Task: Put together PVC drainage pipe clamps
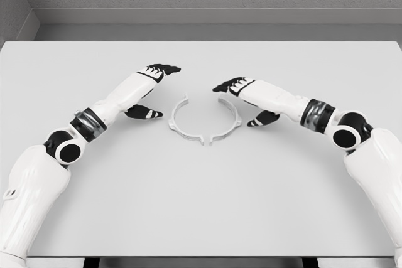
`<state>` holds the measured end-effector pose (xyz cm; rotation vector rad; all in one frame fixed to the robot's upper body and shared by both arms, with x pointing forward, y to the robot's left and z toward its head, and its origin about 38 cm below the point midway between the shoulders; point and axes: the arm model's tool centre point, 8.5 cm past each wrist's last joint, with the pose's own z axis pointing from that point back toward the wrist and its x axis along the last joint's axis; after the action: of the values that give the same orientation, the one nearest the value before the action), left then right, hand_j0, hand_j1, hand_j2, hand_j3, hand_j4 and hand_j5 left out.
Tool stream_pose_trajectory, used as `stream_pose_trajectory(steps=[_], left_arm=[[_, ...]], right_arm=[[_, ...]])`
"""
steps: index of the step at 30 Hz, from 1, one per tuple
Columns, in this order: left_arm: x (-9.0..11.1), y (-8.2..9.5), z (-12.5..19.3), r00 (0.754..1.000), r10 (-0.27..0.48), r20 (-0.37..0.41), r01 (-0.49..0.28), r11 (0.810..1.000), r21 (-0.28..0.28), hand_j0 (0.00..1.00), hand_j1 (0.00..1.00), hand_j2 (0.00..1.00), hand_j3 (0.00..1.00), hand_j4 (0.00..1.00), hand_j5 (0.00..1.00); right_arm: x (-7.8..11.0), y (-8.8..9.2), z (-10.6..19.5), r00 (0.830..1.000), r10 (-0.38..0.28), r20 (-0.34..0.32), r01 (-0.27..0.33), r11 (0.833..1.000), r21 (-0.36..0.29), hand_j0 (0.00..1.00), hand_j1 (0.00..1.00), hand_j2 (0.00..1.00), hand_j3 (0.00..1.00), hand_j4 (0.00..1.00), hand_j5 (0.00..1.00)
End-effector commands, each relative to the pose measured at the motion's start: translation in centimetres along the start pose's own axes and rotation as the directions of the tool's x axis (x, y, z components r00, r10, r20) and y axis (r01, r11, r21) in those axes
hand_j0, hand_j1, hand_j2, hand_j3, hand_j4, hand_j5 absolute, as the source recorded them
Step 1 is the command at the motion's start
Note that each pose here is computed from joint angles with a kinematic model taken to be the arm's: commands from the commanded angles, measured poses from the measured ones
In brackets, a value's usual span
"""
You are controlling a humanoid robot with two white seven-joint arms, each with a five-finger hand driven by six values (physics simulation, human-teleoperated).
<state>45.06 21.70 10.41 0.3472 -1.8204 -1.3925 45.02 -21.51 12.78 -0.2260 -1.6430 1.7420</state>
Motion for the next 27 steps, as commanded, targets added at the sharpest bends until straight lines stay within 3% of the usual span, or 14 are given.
stream_pose_trajectory(steps=[1,11,17,27], left_arm=[[-0.2,0.2,0.2,1.0,0.003,-0.004,-0.003,1.0,0.007,1.0,1.0,1.0,1.0,1.0,1.0],[-1.2,2.1,0.7,0.999,-0.039,-0.019,0.039,0.999,0.009,1.0,1.0,1.0,1.0,1.0,1.0],[-3.3,5.7,2.8,0.99,-0.129,-0.06,0.128,0.992,-0.005,1.0,1.0,1.0,1.0,1.0,1.0],[-3.5,6.0,3.0,0.988,-0.137,-0.065,0.136,0.991,-0.008,1.0,1.0,1.0,1.0,1.0,1.0]], right_arm=[[-0.2,0.0,0.0,1.0,-0.009,-0.004,0.009,1.0,-0.004,1.0,1.0,1.0,1.0,1.0,1.0],[-0.3,-0.1,-1.1,1.0,-0.025,-0.002,0.025,1.0,-0.005,1.0,1.0,1.0,1.0,1.0,1.0],[-0.3,0.0,-1.8,0.999,-0.039,0.0,0.039,0.999,-0.005,1.0,1.0,1.0,1.0,1.0,1.0],[0.1,-0.2,-2.4,0.999,-0.031,0.009,0.031,1.0,-0.007,1.0,1.0,1.0,1.0,1.0,1.0]])
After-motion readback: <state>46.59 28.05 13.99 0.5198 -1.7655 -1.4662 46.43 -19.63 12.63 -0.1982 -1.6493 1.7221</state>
